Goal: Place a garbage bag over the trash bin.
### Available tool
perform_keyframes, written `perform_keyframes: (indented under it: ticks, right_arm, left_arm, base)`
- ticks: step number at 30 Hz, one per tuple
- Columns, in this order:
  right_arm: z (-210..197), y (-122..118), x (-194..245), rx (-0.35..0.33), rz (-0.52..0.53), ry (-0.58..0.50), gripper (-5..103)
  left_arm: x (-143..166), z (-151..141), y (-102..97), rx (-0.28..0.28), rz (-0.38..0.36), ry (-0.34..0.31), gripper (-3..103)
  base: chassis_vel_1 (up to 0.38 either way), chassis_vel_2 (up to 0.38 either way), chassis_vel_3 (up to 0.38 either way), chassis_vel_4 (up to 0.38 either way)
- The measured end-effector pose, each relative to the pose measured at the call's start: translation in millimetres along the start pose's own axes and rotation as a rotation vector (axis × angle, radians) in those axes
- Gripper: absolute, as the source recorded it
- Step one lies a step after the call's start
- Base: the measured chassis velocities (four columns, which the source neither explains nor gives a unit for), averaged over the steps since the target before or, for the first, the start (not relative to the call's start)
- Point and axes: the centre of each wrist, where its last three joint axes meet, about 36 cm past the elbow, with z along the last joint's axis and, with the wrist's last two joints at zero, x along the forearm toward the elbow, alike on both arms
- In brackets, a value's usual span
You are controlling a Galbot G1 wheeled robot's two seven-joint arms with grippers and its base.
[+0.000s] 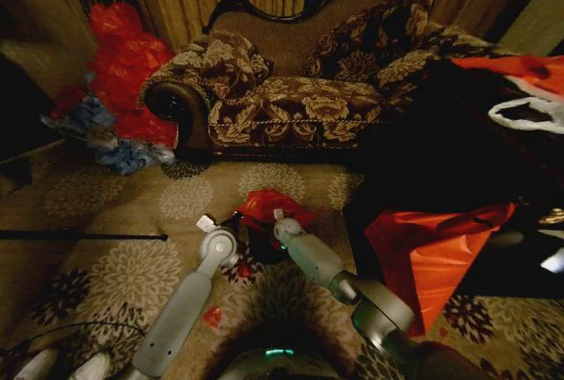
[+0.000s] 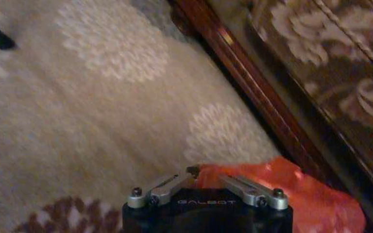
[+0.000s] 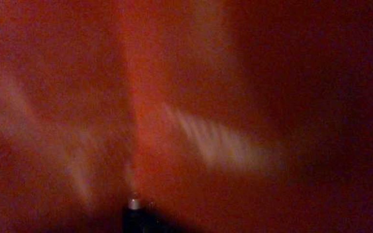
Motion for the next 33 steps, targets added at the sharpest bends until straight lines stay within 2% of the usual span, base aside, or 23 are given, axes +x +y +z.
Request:
perform_keyframes:
  ticks: [7,11,16,17,18,19,21,24,26,29,31,32,33]
  right_arm:
    - [1,-3,-1,-0.002,0.01,-0.009,0]
    - [0,-2,1,-0.007,0.009,-0.014,0]
    - [-8,16,16,0.011,-0.023,-0.032,-3]
    - [-9,18,23,0.016,-0.031,-0.036,3]
    - [-9,20,34,0.033,-0.025,-0.046,13]
    - [-9,20,34,0.033,-0.025,-0.046,13]
    - [-9,21,50,0.063,-0.002,-0.075,24]
    - [-9,20,58,0.077,0.009,-0.086,29]
    - [-5,17,68,0.11,0.033,-0.109,40]
    - [-3,16,71,0.119,0.04,-0.115,45]
    - [6,14,85,0.137,0.058,-0.132,56]
    - [6,14,85,0.137,0.058,-0.132,56]
    - [10,13,92,0.142,0.065,-0.132,61]
  left_arm:
    - [-4,5,9.2,0.025,-0.104,-0.006,0]
    - [-3,12,10.2,0.02,-0.105,0.005,0]
    - [-2,16,4.0,0.012,-0.075,0.015,0]
    - [-2,17,2.3,0.01,-0.068,0.015,0]
    - [-3,16,1.2,0.007,-0.059,0.013,0]
    - [-3,16,1.2,0.007,-0.059,0.013,0]
    - [-4,17,2.2,-0.004,-0.049,0.005,0]
    - [-5,17,3.6,-0.009,-0.049,0.001,0]
    - [-5,15,6.0,-0.014,-0.05,-0.007,0]
    - [-5,14,6.2,-0.016,-0.049,-0.009,0]
    - [-5,13,5.7,-0.019,-0.046,-0.012,0]
    - [-5,13,5.7,-0.019,-0.046,-0.012,0]
    - [-5,14,5.0,-0.019,-0.043,-0.01,0]
  base:
    - [0.0,0.0,0.0,0.0]
    - [0.0,0.0,0.0,0.0]
    - [0.0,0.0,0.0,0.0]
    - [0.0,0.0,0.0,0.0]
    - [0.0,0.0,0.0,0.0]
    - [0.0,0.0,0.0,0.0]
    - [0.0,0.0,0.0,0.0]
    - [0.0,0.0,0.0,0.0]
    - [0.0,0.0,0.0,0.0]
    - [0.0,0.0,0.0,0.0]
    - [0.0,0.0,0.0,0.0]
    - [0.0,0.0,0.0,0.0]
    - [0.0,0.0,0.0,0.0]
